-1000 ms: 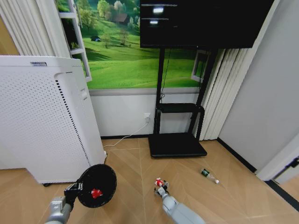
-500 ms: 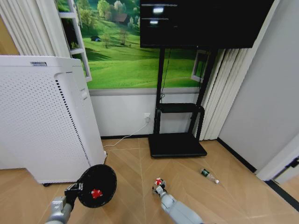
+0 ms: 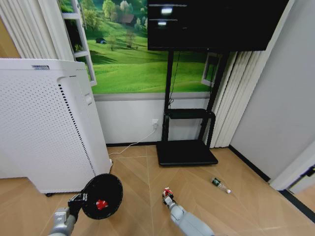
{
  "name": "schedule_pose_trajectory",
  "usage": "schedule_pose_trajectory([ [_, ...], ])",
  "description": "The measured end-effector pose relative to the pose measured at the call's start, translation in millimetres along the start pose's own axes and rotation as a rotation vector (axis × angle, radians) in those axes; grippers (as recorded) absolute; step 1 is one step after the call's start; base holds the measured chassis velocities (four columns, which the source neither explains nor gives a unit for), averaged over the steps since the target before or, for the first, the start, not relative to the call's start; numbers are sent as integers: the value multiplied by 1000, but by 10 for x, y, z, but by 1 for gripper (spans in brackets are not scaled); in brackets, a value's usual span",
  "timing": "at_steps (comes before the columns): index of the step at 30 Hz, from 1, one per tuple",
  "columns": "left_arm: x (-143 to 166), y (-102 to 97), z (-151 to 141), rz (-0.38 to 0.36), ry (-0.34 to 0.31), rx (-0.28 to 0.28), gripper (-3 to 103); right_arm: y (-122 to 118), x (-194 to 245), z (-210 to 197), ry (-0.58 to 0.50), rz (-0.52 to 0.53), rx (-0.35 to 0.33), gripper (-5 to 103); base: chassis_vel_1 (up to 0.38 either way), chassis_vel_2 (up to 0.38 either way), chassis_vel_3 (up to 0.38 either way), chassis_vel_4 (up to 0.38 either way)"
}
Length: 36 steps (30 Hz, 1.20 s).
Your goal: Pick up the trash bin and place the garbage on the floor into it.
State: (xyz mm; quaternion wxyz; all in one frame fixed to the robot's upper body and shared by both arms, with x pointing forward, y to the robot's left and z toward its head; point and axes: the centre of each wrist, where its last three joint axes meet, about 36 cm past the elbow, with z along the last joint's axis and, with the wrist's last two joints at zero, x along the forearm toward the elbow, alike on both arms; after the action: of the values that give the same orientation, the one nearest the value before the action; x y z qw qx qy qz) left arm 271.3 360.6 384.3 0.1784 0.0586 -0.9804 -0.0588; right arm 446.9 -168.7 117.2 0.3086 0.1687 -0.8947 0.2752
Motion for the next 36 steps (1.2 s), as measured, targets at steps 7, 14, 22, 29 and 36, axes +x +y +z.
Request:
schedule_pose_trajectory([
  [7, 14, -4, 16, -1, 1, -1, 6, 18, 37, 27, -4, -5, -6, 1, 0, 0, 0, 0],
  [14, 16, -10, 22, -1, -1, 0, 6, 77, 83, 53, 20, 26, 4, 0, 0, 0, 0, 0],
  [22, 21, -7, 18, -1, -4, 0, 6, 48, 35, -93, 29, 57, 16, 33, 0, 0, 0, 0],
  [29, 19, -4, 15, -1, -6, 1, 6, 24, 27, -122, 8, 44, 10, 54, 0, 0, 0, 0],
  [36, 15, -7, 29, -1, -3, 2, 6, -23, 12, -132, 14, 25, 1, 87, 0, 0, 0, 0],
])
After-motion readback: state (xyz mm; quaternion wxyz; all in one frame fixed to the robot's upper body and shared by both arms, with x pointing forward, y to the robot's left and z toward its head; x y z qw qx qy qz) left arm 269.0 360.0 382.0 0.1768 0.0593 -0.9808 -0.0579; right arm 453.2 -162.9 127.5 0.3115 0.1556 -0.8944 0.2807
